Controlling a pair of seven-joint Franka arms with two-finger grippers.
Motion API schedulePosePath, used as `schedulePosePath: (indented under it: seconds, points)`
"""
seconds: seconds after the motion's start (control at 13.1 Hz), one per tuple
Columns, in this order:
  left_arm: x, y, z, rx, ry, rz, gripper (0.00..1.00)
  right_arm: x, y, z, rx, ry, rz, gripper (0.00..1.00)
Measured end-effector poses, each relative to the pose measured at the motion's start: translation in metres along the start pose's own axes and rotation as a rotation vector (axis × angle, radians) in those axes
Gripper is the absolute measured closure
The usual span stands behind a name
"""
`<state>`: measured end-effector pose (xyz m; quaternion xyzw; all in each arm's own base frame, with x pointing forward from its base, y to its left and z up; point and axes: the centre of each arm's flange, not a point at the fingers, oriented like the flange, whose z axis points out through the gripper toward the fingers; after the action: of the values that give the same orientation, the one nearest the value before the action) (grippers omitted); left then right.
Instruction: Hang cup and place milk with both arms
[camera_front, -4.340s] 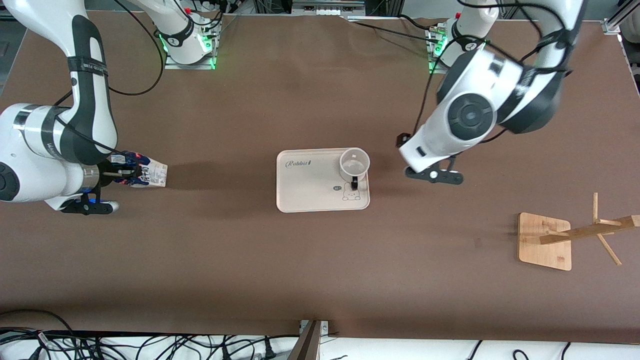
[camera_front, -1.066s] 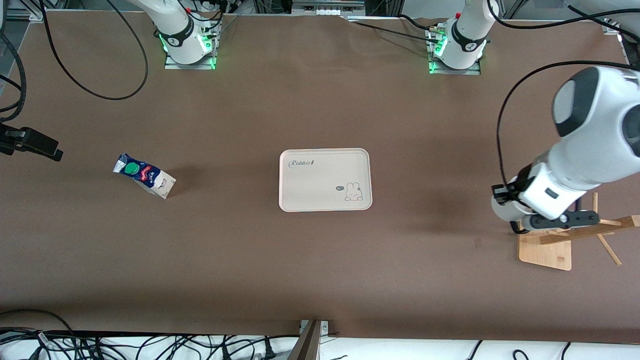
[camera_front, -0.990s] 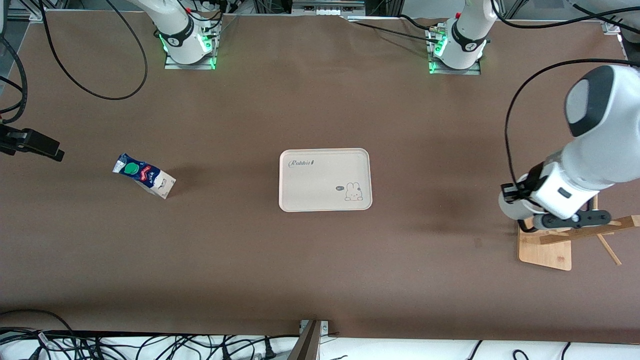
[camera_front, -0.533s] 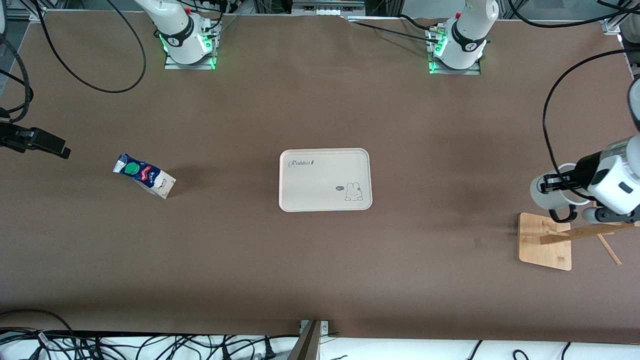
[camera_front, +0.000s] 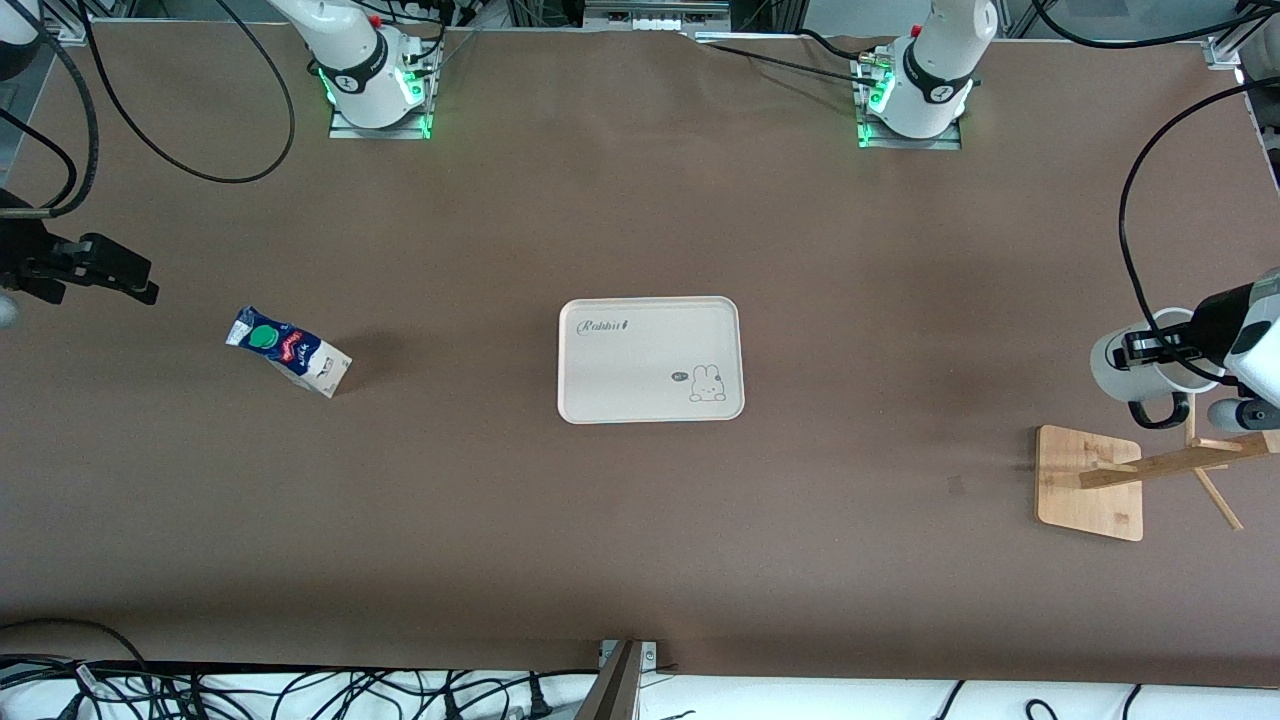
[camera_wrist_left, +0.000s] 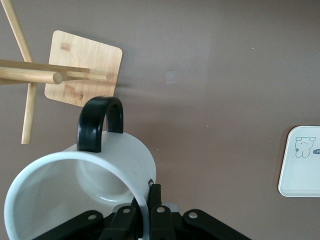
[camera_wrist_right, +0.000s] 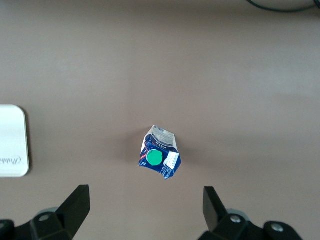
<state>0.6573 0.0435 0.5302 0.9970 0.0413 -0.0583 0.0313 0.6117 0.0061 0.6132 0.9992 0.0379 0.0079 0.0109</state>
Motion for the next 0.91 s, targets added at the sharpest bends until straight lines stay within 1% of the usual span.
schedulePosePath:
  seconds: [0.08,0.15,0.3,0.46,0.61,0.76,0.91]
  points:
    - [0.001,0.002,-0.004,-0.002,0.010,0.011,0.94,0.000,-0.005,0.001,-0.003,-0.006,-0.031,0.00]
    - [0.004,0.004,-0.008,-0.005,0.023,0.020,0.94,-0.002,-0.013,0.002,-0.011,-0.024,-0.057,0.00]
    - [0.012,0.000,-0.010,-0.014,0.039,0.034,0.94,-0.006,-0.043,0.005,-0.022,-0.069,-0.110,0.00]
    - [0.022,-0.009,-0.003,-0.024,0.038,0.031,0.94,-0.014,-0.080,0.009,-0.029,-0.123,-0.150,0.00]
    - [0.031,-0.015,0.004,-0.033,0.044,0.032,0.94,-0.029,-0.099,0.006,-0.037,-0.188,-0.121,0.00]
    - [0.036,-0.019,0.006,-0.037,0.065,0.033,0.94,-0.046,-0.108,-0.011,-0.058,-0.206,-0.110,0.00]
    - [0.036,-0.031,0.006,-0.039,0.064,0.018,0.94,-0.061,-0.106,-0.025,-0.095,-0.226,-0.098,0.00]
